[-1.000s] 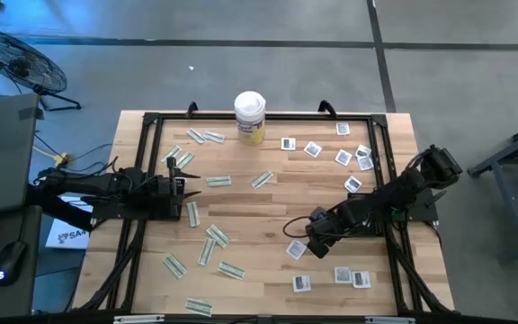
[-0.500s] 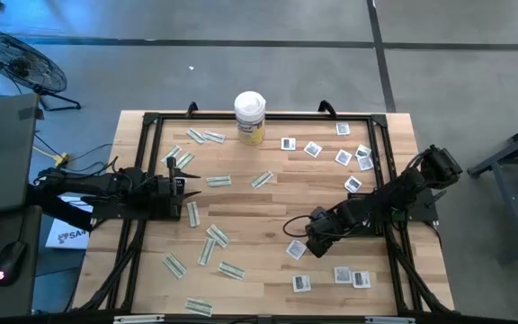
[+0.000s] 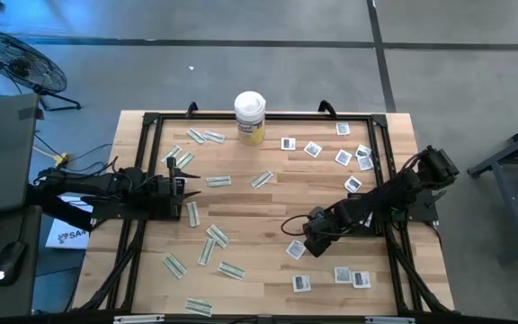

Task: Pick & Place First Aid Supplies
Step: Put the towelette pack into the right black basket

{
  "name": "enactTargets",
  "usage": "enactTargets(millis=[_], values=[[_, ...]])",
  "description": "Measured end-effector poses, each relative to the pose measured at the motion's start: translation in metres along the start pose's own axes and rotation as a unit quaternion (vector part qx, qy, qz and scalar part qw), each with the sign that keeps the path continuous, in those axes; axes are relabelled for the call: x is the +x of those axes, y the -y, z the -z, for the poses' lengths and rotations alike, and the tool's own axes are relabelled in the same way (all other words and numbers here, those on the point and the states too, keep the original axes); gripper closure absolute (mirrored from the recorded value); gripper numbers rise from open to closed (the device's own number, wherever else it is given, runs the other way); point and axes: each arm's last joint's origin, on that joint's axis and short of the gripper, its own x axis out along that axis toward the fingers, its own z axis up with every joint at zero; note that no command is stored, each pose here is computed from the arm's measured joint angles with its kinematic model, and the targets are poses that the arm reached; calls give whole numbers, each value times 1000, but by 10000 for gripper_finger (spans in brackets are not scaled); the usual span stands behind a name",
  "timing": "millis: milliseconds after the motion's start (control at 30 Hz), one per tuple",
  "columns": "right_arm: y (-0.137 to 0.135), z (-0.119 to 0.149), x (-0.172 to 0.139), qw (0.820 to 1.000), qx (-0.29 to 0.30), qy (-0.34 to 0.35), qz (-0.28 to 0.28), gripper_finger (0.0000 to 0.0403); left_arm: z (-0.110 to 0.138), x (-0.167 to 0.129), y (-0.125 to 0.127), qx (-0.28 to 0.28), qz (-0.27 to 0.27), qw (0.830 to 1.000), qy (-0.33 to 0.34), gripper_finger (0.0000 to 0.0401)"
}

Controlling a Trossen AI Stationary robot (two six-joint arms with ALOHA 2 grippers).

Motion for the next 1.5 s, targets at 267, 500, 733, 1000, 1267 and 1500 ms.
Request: enactTargets(millis=[267,500,733,1000,1267,1500], values=[[0,0,1,1000,1,2,-2,320,0,0,0,0,0,1000,0,195],[2,0,2,1000,3,8,10,386,0,0,0,0,0,1000,0,195],[3,0,0,1000,0,12,16,396,0,0,0,0,0,1000,0,195],[5,5,-30,999,-19,14,-37,402,0,0,0,0,0,1000,0,195],[28,19,-81,997,-35,26,-69,401,0,0,0,0,0,1000,0,195],[76,37,-120,999,22,40,-17,401,0,0,0,0,0,1000,0,195]])
